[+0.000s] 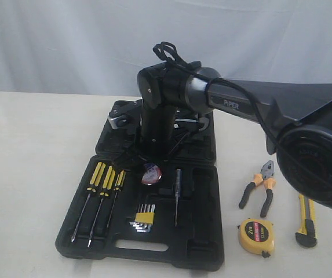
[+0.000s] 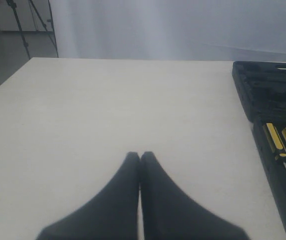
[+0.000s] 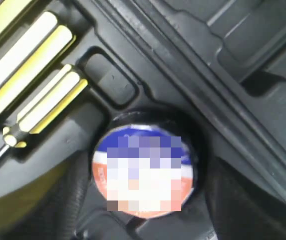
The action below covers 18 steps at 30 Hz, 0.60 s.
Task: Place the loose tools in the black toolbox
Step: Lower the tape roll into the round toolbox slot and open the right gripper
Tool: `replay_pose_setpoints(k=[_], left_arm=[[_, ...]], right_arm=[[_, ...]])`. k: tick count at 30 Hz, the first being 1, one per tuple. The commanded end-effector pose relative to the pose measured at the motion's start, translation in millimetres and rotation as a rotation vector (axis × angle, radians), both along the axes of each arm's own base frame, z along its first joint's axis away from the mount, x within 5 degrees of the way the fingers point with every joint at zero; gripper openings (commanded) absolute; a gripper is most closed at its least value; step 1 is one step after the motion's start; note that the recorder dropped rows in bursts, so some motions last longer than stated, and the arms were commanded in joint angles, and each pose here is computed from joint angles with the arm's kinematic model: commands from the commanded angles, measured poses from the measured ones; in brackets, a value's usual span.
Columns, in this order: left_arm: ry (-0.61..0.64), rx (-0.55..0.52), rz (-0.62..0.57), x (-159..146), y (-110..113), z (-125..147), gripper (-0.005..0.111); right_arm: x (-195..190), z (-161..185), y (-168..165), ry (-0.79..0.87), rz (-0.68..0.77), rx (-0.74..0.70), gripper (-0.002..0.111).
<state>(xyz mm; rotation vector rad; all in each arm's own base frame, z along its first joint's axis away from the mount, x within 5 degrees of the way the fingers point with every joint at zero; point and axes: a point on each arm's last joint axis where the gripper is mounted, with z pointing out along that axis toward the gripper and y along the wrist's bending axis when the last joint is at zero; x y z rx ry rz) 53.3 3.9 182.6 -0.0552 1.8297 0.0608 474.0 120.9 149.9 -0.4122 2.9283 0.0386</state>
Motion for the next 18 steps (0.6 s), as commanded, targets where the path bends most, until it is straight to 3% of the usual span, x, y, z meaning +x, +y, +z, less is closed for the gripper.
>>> replay_pose_setpoints(k=[1,8,13,15,17,18], left_arm=[[-0.005,-0.005,-0.003,0,0,0,0.000],[-0.005,-0.005,-0.003,0,0,0,0.000],[-0.005,-0.005,-0.003,0,0,0,0.000],[-0.005,-0.005,-0.003,0,0,0,0.000],[-0.005,-0.005,-0.003,0,0,0,0.000],[-0.005,-0.005,-0.003,0,0,0,0.000]], right_arm=[[1,1,-1,-0.010,0.005,-0.005,0.064],[3,5,-1,-0.028,0.007,-0.008,0.064],[8,31,1,-0.038,0.004,0.002,0.063],[5,36,0,0.003,-0.012,-0.005,0.045],[5,38,0,-0.001,-0.016,-0.003,0.009],[5,38,0,-0.001,-0.020,-0.002,0.001]])
